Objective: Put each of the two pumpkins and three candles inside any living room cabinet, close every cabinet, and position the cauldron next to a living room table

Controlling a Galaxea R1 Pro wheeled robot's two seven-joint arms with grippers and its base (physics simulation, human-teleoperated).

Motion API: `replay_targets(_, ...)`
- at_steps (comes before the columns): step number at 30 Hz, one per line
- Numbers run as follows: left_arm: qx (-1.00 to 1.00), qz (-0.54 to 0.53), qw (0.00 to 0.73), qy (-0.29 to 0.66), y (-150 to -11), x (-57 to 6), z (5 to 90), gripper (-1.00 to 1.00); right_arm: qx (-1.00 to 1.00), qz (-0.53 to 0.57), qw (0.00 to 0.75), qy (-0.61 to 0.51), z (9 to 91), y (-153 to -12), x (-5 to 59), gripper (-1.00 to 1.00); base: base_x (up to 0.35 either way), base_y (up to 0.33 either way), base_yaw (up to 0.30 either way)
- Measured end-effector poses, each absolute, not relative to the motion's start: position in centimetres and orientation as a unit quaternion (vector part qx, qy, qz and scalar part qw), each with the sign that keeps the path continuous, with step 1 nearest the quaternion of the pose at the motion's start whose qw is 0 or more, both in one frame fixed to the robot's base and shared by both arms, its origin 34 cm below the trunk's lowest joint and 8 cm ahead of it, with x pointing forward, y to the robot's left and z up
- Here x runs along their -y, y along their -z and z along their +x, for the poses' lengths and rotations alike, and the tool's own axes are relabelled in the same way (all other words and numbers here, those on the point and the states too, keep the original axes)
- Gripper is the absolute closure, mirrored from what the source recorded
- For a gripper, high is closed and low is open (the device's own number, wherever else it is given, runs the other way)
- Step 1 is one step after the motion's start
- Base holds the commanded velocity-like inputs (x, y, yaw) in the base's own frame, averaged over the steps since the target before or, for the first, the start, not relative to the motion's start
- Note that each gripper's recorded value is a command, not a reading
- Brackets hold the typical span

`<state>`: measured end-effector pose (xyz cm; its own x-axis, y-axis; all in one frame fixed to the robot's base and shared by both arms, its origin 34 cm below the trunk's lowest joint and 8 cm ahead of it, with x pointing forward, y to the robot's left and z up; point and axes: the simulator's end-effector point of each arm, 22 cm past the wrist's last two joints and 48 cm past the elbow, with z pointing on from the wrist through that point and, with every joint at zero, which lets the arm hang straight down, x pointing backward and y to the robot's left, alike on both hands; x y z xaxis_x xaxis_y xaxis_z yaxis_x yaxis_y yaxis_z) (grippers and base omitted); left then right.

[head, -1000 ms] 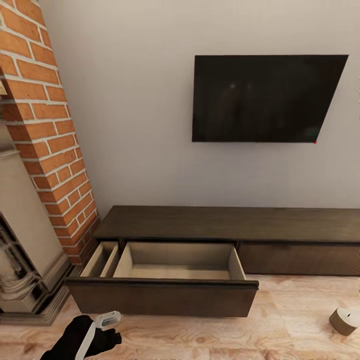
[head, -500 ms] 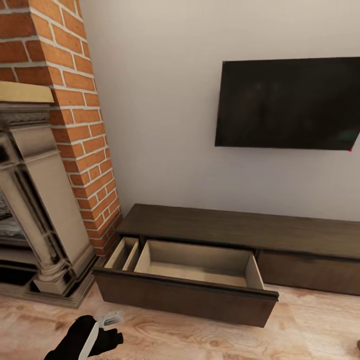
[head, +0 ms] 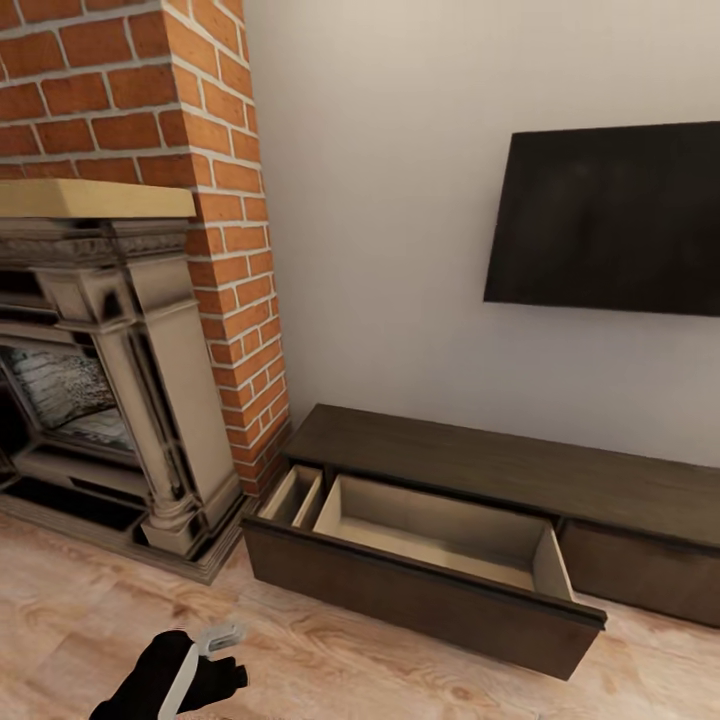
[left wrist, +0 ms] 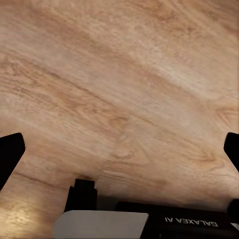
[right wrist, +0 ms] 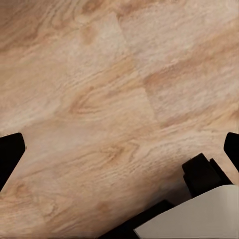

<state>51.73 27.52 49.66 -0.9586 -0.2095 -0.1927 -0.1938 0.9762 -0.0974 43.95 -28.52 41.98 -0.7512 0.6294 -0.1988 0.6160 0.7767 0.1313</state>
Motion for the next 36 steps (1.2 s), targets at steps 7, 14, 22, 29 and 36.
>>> replay_targets(7, -0.989, -0.101, 0.101, 0.038, -51.0, -27.5, 51.9, -1.00, -0.946, 0.301, 0.117, -0.025, 44.1, -43.3, 27.7, -1.00, -0.002, 0.001, 0.294)
replay_targets(14, -0.989, -0.101, 0.101, 0.038, -52.3, -27.5, 52.0, -1.00, -0.949, 0.289, 0.127, -0.021, 44.6, -44.7, 27.7, -1.00, 0.000, 0.000, 0.294)
replay_targets(22, -0.989, -0.102, 0.100, 0.038, -53.7, -27.6, 52.1, -1.00, -0.948, 0.289, 0.131, -0.020, 44.9, -46.2, 27.8, -1.00, 0.000, 0.000, 0.294)
replay_targets(29, -0.989, -0.102, 0.100, 0.039, -54.9, -27.6, 52.1, -1.00, -0.948, 0.289, 0.131, -0.019, 45.0, -47.4, 27.8, -1.00, 0.000, 0.000, 0.294)
replay_targets(36, -0.989, -0.102, 0.099, 0.039, -56.2, -27.5, 52.2, -1.00, -0.948, 0.288, 0.132, -0.020, 45.1, -48.6, 27.8, -1.00, 0.000, 0.000, 0.293)
